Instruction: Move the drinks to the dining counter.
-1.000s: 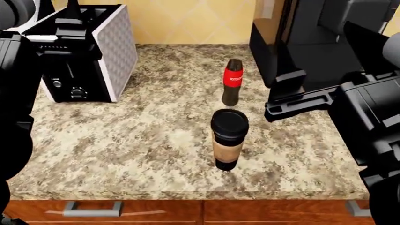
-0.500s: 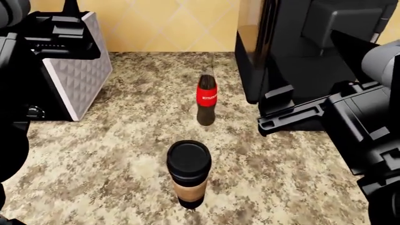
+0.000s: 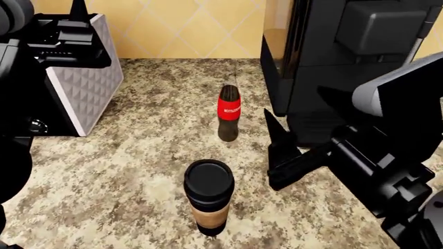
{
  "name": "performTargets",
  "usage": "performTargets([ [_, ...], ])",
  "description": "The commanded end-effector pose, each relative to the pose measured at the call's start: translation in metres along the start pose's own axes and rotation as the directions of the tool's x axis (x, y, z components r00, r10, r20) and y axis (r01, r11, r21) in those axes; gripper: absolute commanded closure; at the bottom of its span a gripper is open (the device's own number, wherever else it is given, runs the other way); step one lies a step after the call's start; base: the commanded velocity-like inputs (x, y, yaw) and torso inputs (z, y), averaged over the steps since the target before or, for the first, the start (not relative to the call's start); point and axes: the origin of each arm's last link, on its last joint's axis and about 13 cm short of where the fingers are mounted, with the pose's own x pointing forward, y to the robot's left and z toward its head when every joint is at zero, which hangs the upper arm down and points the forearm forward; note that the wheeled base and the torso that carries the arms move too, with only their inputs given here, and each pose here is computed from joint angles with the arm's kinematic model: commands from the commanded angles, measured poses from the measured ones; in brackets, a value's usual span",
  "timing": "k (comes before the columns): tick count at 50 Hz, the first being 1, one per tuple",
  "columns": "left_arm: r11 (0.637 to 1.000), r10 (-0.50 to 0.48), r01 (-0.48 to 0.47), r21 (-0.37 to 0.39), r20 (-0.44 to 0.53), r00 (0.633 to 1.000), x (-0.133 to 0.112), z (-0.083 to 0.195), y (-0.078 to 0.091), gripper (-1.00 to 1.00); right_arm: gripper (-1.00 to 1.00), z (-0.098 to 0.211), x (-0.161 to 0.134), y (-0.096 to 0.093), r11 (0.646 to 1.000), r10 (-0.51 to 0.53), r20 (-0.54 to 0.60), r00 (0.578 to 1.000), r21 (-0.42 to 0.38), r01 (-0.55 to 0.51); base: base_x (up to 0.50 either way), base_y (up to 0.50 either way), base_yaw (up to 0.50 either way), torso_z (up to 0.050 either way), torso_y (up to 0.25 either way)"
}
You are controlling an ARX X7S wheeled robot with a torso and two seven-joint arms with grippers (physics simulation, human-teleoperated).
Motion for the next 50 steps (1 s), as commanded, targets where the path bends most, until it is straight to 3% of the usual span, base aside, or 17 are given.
performTargets([
  [1,1.0,-0.003,0.003,-0.001,0.002,1.0,0.001,0.001,0.0,-1.0,-1.0,-0.002,-0.011,-0.002,0.977,0.2,-0.098,0.975,0.091,-0.191,0.0,0.0,0.0,0.0,0.0],
  [2,1.0,-0.003,0.003,-0.002,0.002,1.0,0.001,0.001,0.0,-1.0,-1.0,-0.003,-0.014,-0.005,0.967,0.241,-0.096,0.966,0.113,-0.23,0.0,0.0,0.0,0.0,0.0],
  [7,1.0,0.002,-0.002,0.001,-0.002,1.0,0.001,-0.001,0.0,-1.0,-1.0,-0.011,-0.023,-0.014,0.954,0.255,-0.075,0.964,0.183,-0.238,0.0,0.0,0.0,0.0,0.0],
  [20,1.0,-0.001,0.001,0.009,-0.006,1.0,0.002,-0.002,-0.002,-1.0,-1.0,-0.014,-0.041,-0.02,0.9,0.335,0.028,0.942,0.286,-0.328,0.0,0.0,0.0,0.0,0.0],
  [28,1.0,-0.002,0.002,0.008,-0.004,1.0,0.002,-0.001,-0.003,-1.0,-1.0,-0.01,-0.05,-0.009,0.834,0.474,0.0,0.88,0.321,-0.449,0.0,0.0,0.0,0.0,0.0],
  [41,1.0,-0.002,0.002,0.003,-0.004,1.0,0.004,-0.001,-0.003,-1.0,-1.0,-0.02,-0.052,0.009,0.785,0.605,-0.127,0.786,0.257,-0.563,0.0,0.0,0.0,0.0,0.0],
  [50,1.0,-0.005,0.005,0.003,0.001,1.0,0.004,0.001,-0.004,-1.0,-1.0,-0.026,-0.048,0.009,0.794,0.599,-0.169,0.783,0.253,-0.553,0.0,0.0,0.0,0.0,0.0],
])
